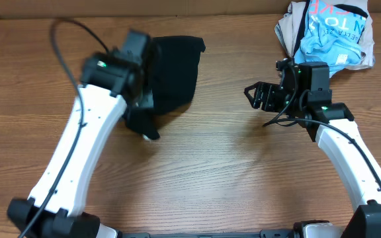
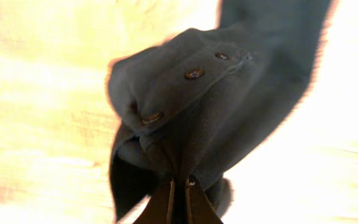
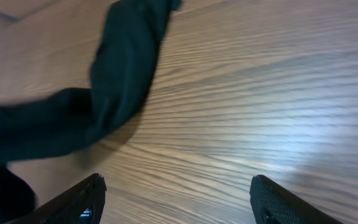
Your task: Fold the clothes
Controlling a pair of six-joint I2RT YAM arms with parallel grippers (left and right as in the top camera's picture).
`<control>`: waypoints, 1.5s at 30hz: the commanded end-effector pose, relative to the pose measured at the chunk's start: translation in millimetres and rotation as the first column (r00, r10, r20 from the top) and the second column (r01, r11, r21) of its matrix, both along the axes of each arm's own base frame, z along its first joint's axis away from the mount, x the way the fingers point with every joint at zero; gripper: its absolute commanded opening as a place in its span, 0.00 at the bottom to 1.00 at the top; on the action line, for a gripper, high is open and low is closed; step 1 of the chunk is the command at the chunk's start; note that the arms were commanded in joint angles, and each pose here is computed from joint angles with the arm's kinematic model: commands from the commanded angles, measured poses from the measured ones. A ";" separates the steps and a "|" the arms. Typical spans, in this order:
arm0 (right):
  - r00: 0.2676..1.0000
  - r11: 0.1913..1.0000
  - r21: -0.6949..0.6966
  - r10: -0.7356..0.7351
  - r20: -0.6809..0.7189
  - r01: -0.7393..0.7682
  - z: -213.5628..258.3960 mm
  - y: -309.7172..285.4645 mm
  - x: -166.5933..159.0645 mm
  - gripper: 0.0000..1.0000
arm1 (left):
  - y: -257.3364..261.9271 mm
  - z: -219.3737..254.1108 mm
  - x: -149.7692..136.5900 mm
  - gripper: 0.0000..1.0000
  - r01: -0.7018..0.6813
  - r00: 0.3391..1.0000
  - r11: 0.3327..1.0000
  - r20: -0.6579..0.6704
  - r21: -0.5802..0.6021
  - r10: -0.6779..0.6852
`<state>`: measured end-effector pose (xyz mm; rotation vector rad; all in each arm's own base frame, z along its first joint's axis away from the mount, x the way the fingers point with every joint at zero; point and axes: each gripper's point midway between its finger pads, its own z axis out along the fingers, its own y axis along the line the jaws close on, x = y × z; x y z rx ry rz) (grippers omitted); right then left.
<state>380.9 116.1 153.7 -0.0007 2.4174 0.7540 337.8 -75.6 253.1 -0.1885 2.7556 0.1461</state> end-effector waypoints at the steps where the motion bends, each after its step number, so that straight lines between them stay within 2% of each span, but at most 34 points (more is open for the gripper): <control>1: 0.995 0.994 0.069 0.086 0.052 -0.089 22.5 26.0 0.1 0.77 | -9.8 64.2 3.4 0.04 0.101 0.985 0.993 0.148 -0.061 -0.091; 8: 0.980 0.979 0.092 0.171 0.104 -0.181 33.4 63.9 -6.1 0.77 | -17.0 167.9 2.1 0.04 0.176 0.893 0.974 0.440 -0.143 -0.096; 16: 0.960 0.964 0.059 0.252 0.126 -0.260 31.5 103.3 -19.9 0.78 | -21.2 241.9 5.0 0.04 0.240 0.746 0.955 0.662 -0.177 -0.065; 24: 0.953 0.954 0.036 0.297 0.055 -0.299 12.1 115.6 -35.0 0.78 | -34.7 280.3 17.6 0.04 0.320 0.628 0.929 0.776 -0.183 -0.063; 33: 0.929 0.929 -0.009 0.369 -0.006 -0.369 -2.9 116.6 -55.9 0.79 | -41.1 304.1 22.3 0.04 0.360 0.552 0.914 0.833 -0.189 -0.046; 35: 0.921 0.921 -0.009 0.390 -0.008 -0.390 -3.4 123.9 -61.7 0.81 | -42.2 309.0 22.4 0.04 0.369 0.537 0.910 0.843 -0.189 -0.042; 45: 0.896 0.911 -0.081 0.413 0.163 -0.405 11.1 176.7 -55.6 0.86 | -53.2 333.8 16.4 0.04 0.449 0.461 0.873 0.887 -0.193 -0.041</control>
